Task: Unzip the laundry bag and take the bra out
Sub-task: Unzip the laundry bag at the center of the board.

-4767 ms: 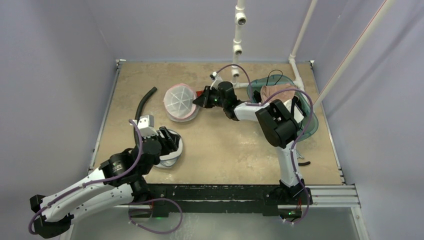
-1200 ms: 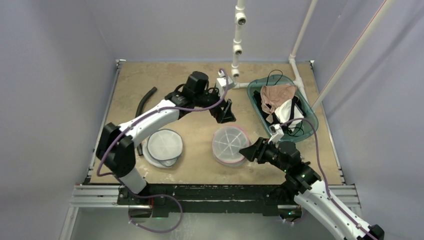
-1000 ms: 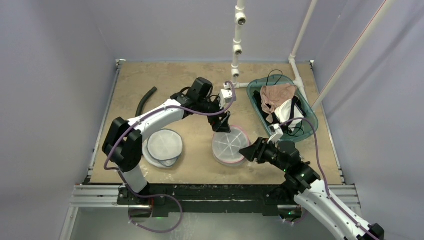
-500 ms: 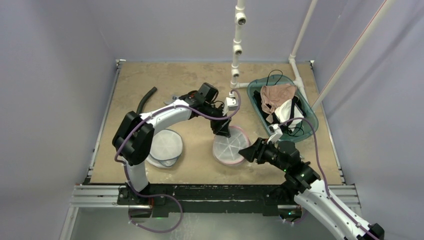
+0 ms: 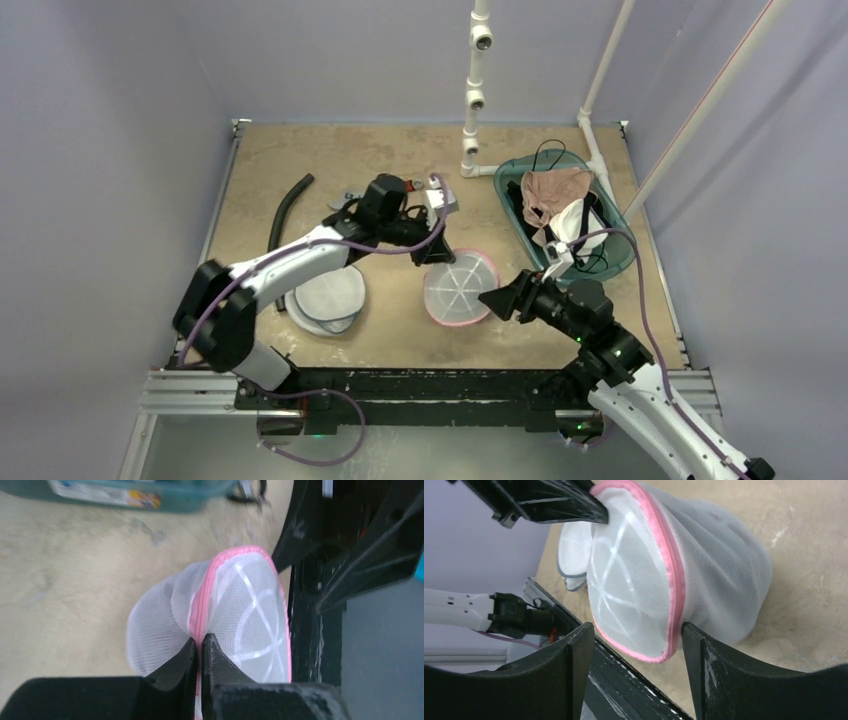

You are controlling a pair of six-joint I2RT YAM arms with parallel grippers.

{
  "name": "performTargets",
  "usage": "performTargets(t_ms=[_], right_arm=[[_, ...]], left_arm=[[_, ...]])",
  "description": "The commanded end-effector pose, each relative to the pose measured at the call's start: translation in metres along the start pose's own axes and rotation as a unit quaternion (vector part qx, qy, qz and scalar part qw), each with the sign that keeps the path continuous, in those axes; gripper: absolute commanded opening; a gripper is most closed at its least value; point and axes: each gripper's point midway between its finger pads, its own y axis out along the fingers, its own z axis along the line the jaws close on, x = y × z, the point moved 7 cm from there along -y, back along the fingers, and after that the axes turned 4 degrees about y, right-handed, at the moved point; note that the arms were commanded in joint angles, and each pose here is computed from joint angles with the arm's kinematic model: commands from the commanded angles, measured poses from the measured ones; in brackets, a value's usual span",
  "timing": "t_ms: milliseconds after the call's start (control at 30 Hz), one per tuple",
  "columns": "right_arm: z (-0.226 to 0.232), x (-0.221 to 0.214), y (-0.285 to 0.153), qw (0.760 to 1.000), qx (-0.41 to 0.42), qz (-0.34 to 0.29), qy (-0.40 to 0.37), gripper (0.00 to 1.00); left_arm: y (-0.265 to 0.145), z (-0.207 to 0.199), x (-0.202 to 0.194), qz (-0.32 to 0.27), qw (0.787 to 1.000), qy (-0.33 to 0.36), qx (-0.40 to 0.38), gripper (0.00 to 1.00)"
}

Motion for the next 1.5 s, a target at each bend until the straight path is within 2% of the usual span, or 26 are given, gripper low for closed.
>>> performTargets(t_ms=[0,67,167,267,367,567,600,700,833,967,1033,1067,1200,1300,1367,1400,1467], right_arm=[[0.029,0.022,-0.013,0.998,0.043,-0.032,-0.021,0.69],[0.037,0.029,-0.017,0.997,0.051,-0.045,-0.023,0.71],[0.047,0.036,-0.022,0.996,0.066,-0.056,-0.023,0.75],[0.059,0.044,-0.026,0.993,0.089,-0.069,-0.021,0.76],[0.066,0.050,-0.023,0.991,0.103,-0.081,-0.009,0.77],[0.073,0.046,-0.015,0.980,0.171,-0.089,0.058,0.75],[0.073,0.046,-0.014,0.976,0.183,-0.093,0.072,0.74],[0.065,0.042,-0.008,0.971,0.184,-0.103,0.111,0.73],[0.046,0.033,0.005,0.974,0.144,-0.097,0.148,0.71],[0.034,0.025,0.011,0.976,0.120,-0.089,0.157,0.70],[0.027,0.021,0.013,0.979,0.104,-0.085,0.152,0.70],[0.025,0.020,0.013,0.981,0.093,-0.083,0.146,0.70],[0.011,0.015,0.014,0.990,0.035,-0.067,0.117,0.70],[0.006,0.011,0.011,0.993,0.014,-0.060,0.101,0.71],[0.005,0.009,0.008,0.994,0.011,-0.054,0.092,0.71],[0.006,0.008,0.008,0.995,0.015,-0.049,0.088,0.71],[0.009,0.002,0.008,0.996,0.038,-0.024,0.081,0.71]], left_arm=[[-0.052,-0.023,0.074,-0.199,0.973,-0.020,0.114,0.00],[-0.075,-0.030,0.084,-0.260,0.947,-0.075,0.172,0.00],[-0.109,-0.041,0.090,-0.365,0.887,-0.162,0.233,0.00],[-0.131,-0.043,0.076,-0.435,0.809,-0.275,0.283,0.00],[-0.138,-0.049,0.055,-0.486,0.737,-0.368,0.291,0.00],[-0.120,-0.082,0.031,-0.537,0.632,-0.469,0.304,0.00],[-0.115,-0.084,0.024,-0.546,0.605,-0.481,0.322,0.00],[-0.090,-0.094,0.002,-0.549,0.569,-0.505,0.347,0.00],[-0.070,-0.103,-0.013,-0.560,0.546,-0.506,0.363,0.00],[-0.065,-0.102,-0.031,-0.554,0.543,-0.502,0.382,0.00],[-0.063,-0.102,-0.045,-0.537,0.553,-0.499,0.395,0.00],[-0.062,-0.101,-0.052,-0.524,0.561,-0.497,0.405,0.05],[-0.066,-0.104,-0.070,-0.472,0.594,-0.493,0.427,0.42],[-0.076,-0.107,-0.083,-0.429,0.617,-0.487,0.445,0.62],[-0.087,-0.111,-0.088,-0.399,0.637,-0.474,0.458,0.66],[-0.094,-0.113,-0.089,-0.376,0.657,-0.455,0.469,0.67],[-0.108,-0.118,-0.084,-0.349,0.682,-0.423,0.484,0.70]])
